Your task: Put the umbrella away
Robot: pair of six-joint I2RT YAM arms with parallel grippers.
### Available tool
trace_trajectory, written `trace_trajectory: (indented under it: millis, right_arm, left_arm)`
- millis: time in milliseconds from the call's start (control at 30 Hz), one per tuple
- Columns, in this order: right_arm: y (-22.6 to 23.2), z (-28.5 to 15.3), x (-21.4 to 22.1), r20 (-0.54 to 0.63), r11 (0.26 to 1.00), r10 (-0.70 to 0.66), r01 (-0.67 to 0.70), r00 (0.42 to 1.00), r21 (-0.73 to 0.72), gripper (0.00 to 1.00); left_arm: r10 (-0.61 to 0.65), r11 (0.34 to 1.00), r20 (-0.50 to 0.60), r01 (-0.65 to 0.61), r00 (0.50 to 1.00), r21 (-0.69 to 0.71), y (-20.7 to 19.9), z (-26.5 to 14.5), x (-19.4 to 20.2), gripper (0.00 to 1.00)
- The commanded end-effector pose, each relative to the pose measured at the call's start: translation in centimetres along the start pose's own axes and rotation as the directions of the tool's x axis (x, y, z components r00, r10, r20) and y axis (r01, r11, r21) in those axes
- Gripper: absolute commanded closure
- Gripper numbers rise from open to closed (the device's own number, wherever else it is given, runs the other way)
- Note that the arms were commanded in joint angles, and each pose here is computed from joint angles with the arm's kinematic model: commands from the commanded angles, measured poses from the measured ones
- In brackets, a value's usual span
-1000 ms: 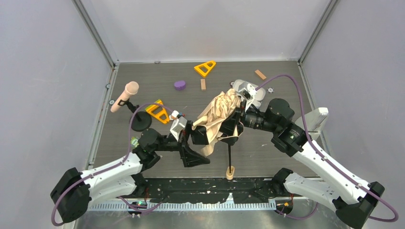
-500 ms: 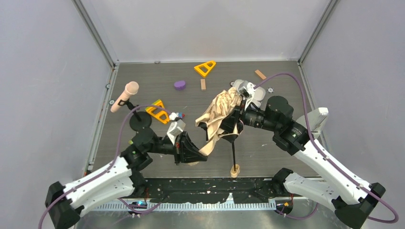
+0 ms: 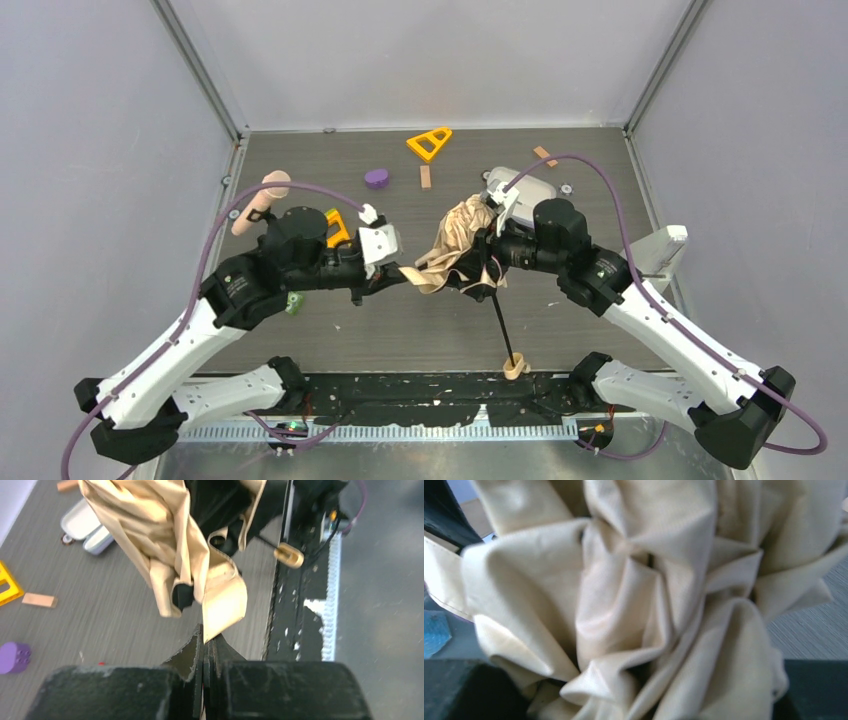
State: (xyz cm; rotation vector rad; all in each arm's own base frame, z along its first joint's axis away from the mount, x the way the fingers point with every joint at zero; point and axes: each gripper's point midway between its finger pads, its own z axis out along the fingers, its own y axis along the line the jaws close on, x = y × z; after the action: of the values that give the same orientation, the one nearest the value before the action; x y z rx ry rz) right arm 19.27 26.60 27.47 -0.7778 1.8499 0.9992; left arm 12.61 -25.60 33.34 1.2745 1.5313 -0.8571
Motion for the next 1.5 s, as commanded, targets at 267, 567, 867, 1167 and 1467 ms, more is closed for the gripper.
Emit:
trace_trajectory:
  millis: [267,567,867,1167,1467]
  right_arm:
    - [3.7,-2.6,-3.5,0.091,0.989,-0.062,0.074,0.994,-0.128,0.94]
    - [7.2,-4.1,-2.0,-0.03,0.952,-0.012,0.002,0.999,-0.306,0.94]
    - [6.6,-3.0,2.6,-0.202,0.937,0.101,-0.161,0.974,-0.309,0.94]
    - [5.2,-2.0,5.8,-0.315,0.943,0.142,-0.224,0.938,-0.245,0.94]
    - [6.9,0.4,6.9,-0.355,0.935,0.063,-0.18,0.933,-0.306,0.94]
  left_arm:
    - [0.178,0.961,-0.242,-0.222,0.954,-0.166,3.8,0.0,7.4,1.0]
    - [0.136,0.968,-0.044,-0.142,0.99,-0.205,3.9,2.4,5.4,1.0]
    - [-0.147,0.98,0.067,0.154,0.987,-0.126,1.2,4.5,8.7,0.44]
    - [-0.352,0.929,0.184,0.367,0.918,-0.051,-2.2,0.2,11.6,0.0]
    - [-0.564,0.781,0.522,0.619,0.64,0.084,0.2,-2.2,1.2,0.0]
